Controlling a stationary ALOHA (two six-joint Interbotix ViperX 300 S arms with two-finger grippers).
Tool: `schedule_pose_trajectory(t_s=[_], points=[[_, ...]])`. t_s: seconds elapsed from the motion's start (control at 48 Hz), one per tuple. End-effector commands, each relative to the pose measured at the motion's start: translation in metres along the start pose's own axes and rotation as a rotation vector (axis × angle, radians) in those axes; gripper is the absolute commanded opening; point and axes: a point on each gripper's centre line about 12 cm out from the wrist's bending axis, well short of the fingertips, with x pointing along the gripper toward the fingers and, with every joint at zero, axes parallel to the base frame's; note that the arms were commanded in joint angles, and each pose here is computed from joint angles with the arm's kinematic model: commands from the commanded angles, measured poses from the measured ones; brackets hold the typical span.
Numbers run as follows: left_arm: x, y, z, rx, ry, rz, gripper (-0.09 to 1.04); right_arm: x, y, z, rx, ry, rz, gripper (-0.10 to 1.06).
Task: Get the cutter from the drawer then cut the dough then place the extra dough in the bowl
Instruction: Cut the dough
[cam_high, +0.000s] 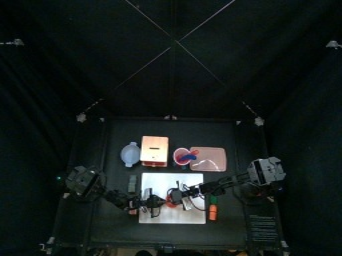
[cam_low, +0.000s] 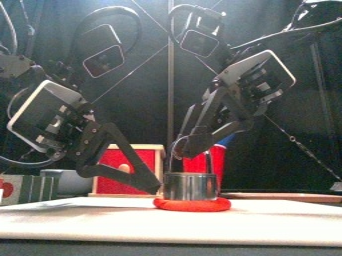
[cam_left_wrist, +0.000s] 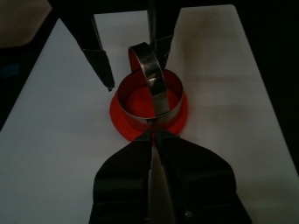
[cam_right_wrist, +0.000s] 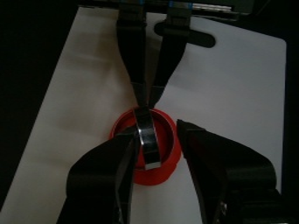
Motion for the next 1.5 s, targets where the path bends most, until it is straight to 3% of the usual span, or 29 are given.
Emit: schedule_pose_trajectory(t_s=[0.021, 0.354, 0.604, 0.833, 1.062, 1.271, 1.5], points=[[0.003, 0.001, 0.009, -0.018, -0.013, 0.0, 0.56, -0.004, -0.002, 0.013, 0.0, -0.038, -0.005, 0.77], [0.008, 0.005, 0.009, -0.029, 0.008, 0.004, 0.56, -0.002, -0.001, 0.01, 0.001, -0.023, -0.004, 0.77], [0.021, 0.014, -0.006, -0.063, 0.143, -0.018, 0.56, -0.001, -0.002, 0.011, -0.007, 0.002, -0.005, 0.76], [0.019, 0.016, -0.011, -0.078, 0.168, -0.009, 0.56, -0.003, 0.0, 0.011, -0.011, 0.029, -0.004, 0.75], [0.019, 0.016, -0.012, -0.08, 0.172, -0.008, 0.56, -0.013, 0.0, 0.018, -0.017, 0.024, -0.006, 0.62], [0.019, 0.016, -0.014, -0.079, 0.177, -0.006, 0.56, -0.014, 0.002, 0.021, -0.054, 0.014, -0.006, 0.48], [0.02, 0.016, -0.017, -0.077, 0.184, -0.004, 0.56, -0.047, -0.004, 0.043, -0.082, -0.056, -0.029, 0.46]])
